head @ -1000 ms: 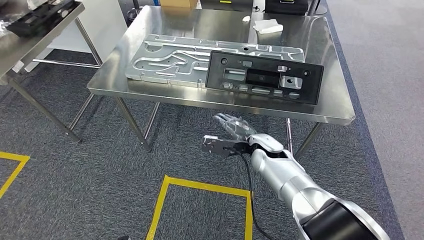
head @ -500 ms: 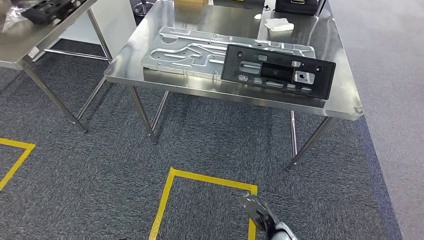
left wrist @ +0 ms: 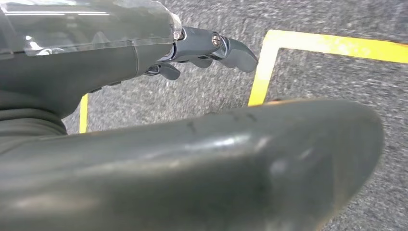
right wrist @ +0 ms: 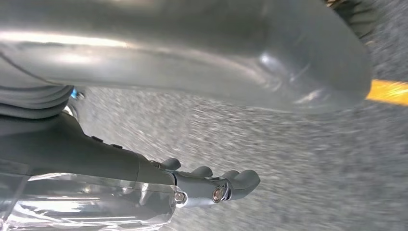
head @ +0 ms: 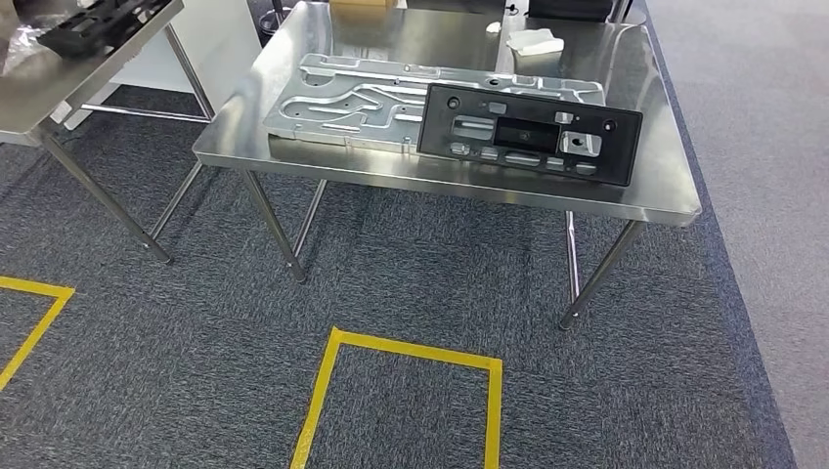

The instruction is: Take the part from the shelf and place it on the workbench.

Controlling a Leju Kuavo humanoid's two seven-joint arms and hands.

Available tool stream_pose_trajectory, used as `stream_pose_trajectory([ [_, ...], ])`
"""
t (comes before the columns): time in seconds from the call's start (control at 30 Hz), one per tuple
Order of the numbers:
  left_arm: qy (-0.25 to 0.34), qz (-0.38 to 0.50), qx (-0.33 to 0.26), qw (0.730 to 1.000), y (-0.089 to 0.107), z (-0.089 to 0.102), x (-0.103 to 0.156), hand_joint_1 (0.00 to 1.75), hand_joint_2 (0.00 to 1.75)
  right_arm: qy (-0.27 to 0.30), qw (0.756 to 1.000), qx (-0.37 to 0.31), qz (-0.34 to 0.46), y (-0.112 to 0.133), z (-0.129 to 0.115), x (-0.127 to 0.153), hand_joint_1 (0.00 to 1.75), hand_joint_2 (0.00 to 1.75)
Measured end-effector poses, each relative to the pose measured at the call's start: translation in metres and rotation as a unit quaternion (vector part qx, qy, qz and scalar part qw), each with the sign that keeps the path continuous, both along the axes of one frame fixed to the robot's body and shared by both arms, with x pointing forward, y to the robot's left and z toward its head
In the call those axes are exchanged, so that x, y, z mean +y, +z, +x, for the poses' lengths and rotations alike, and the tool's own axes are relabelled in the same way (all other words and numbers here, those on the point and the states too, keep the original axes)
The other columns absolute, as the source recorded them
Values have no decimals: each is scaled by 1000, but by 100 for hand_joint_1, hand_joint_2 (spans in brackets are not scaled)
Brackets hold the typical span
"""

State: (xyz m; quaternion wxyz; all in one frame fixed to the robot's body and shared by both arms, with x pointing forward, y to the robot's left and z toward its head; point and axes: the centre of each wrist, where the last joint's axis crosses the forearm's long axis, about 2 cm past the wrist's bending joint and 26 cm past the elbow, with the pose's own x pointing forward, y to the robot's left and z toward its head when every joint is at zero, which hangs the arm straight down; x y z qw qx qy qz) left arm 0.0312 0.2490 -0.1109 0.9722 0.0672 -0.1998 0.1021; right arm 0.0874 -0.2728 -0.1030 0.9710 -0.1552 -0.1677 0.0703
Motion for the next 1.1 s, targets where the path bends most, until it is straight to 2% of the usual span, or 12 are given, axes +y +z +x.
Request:
stream_pose_trajectory([
  [0.2,-9,2,-5,1000,0,4,0,0,0,-20,1000,0,-2,-3,-16,-9,0,0],
  [1.1,-34,-3,5,999,1,8,-1,0,0,7,1000,17,1,-5,-25,-11,0,0],
])
